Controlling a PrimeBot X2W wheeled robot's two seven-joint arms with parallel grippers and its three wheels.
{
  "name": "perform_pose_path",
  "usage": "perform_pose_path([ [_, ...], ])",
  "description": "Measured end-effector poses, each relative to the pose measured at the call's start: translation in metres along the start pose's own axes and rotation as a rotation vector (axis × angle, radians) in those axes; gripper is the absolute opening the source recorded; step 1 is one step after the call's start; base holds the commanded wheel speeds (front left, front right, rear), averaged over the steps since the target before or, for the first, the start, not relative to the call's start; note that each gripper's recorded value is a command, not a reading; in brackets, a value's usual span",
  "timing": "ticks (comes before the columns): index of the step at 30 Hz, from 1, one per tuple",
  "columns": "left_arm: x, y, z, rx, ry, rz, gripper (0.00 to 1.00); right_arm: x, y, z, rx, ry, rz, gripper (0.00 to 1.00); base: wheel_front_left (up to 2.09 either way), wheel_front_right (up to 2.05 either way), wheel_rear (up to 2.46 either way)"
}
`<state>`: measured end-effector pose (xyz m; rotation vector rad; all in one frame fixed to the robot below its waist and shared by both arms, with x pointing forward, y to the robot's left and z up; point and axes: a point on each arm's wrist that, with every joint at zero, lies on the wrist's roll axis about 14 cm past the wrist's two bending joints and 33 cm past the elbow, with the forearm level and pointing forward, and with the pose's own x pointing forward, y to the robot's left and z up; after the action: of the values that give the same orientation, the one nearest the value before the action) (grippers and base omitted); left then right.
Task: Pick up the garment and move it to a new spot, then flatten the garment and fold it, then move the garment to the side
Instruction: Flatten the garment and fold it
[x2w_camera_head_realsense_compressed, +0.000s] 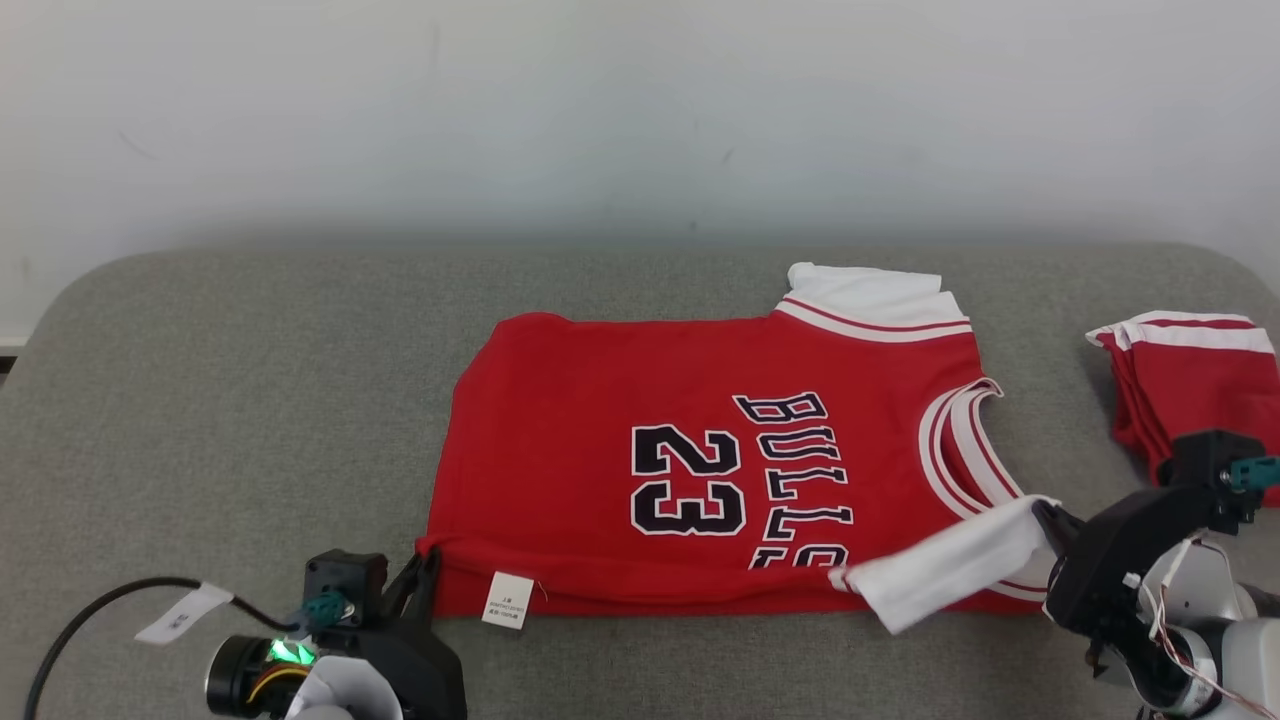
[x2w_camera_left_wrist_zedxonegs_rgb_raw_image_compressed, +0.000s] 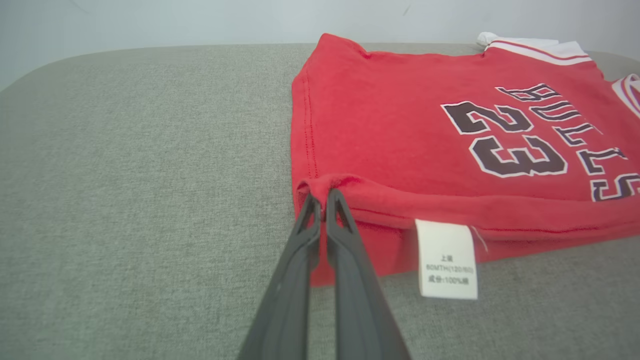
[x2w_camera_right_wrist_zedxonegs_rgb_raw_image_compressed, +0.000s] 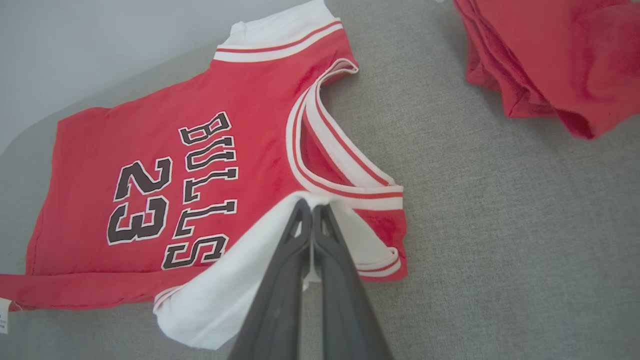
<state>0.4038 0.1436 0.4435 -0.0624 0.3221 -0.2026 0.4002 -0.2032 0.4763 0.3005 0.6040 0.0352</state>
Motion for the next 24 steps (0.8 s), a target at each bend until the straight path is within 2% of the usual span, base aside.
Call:
perform_pose_path([
  [14, 0.026, -0.006, -0.005, 0.02, 0.046, -0.008, 0.0, 0.046, 0.007, 0.013, -0.026, -0.019, -0.014, 0.0, 0.0, 0.0, 0.0],
  [24, 0.031, 0.005, -0.007, 0.02, 0.058, 0.04, 0.0, 0.058, 0.009, 0.017, -0.03, -0.04, -0.015, 0.0, 0.0, 0.0, 0.0],
])
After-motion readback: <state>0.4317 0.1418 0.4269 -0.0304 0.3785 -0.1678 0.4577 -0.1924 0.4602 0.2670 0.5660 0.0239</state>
